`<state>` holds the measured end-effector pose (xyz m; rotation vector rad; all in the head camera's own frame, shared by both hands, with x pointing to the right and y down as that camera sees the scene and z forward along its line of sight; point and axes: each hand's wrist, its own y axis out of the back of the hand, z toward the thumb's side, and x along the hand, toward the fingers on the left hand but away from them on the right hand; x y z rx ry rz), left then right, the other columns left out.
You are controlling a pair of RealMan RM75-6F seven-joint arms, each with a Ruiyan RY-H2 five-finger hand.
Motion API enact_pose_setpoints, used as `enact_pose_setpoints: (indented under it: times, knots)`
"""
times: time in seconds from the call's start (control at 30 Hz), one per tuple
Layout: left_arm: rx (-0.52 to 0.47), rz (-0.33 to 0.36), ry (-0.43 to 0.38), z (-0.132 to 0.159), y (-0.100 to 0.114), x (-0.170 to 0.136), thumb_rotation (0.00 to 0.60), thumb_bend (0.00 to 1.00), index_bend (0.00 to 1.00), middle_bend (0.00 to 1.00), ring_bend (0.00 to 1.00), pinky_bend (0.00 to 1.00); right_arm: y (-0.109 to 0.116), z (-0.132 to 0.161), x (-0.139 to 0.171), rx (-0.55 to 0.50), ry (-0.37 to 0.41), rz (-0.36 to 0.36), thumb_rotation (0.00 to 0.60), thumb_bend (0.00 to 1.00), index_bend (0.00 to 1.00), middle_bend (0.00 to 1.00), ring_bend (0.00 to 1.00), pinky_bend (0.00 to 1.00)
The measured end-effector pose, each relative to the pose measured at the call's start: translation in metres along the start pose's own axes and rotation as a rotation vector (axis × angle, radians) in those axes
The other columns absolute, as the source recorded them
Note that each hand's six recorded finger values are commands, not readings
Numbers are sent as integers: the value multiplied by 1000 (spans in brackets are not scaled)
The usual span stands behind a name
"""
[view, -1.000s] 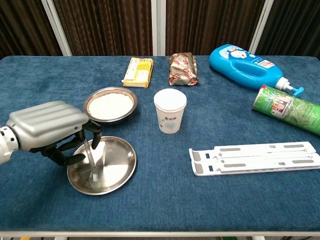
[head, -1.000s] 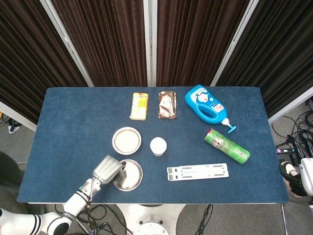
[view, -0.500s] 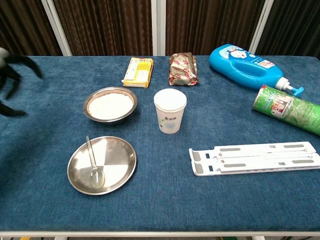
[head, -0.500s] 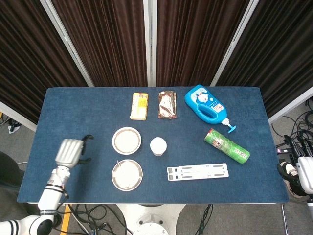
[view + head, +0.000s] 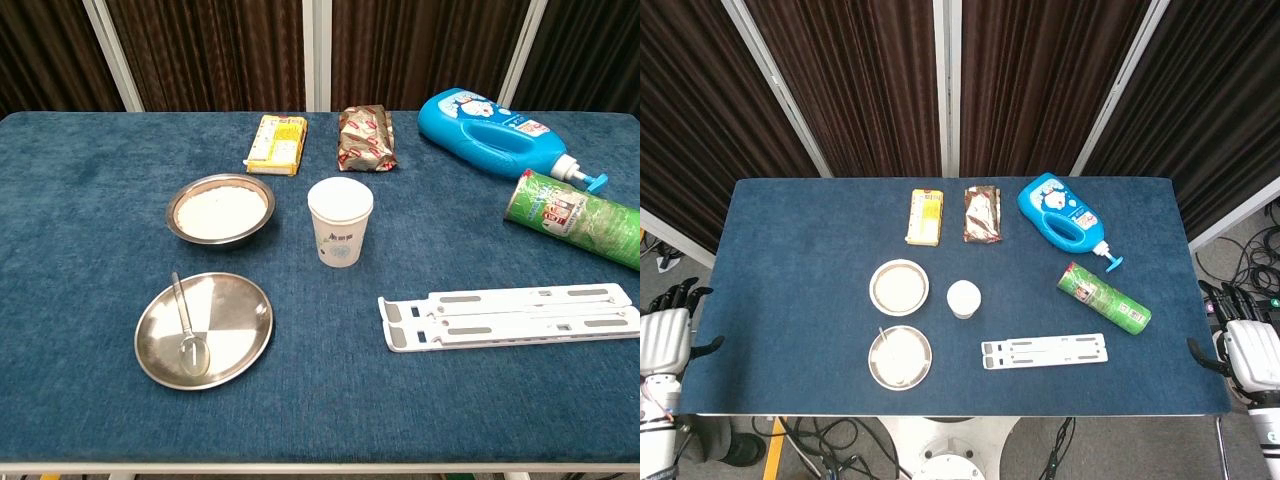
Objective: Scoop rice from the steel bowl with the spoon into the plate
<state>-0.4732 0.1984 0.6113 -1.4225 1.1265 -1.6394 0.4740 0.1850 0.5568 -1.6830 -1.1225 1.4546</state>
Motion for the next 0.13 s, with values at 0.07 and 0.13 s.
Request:
enact_pose_setpoints:
  times: [0.07, 0.13]
  knots:
    - [-11, 15, -8, 0, 5, -13, 600, 126, 314, 246, 182, 213, -1, 3, 1, -15, 14, -4, 600, 257, 0, 122, 0, 0]
    - [-19, 35, -21, 1, 12, -26, 600, 125, 313, 246, 182, 211, 0, 6, 2, -26, 29, -14, 600, 257, 0, 125, 0, 0]
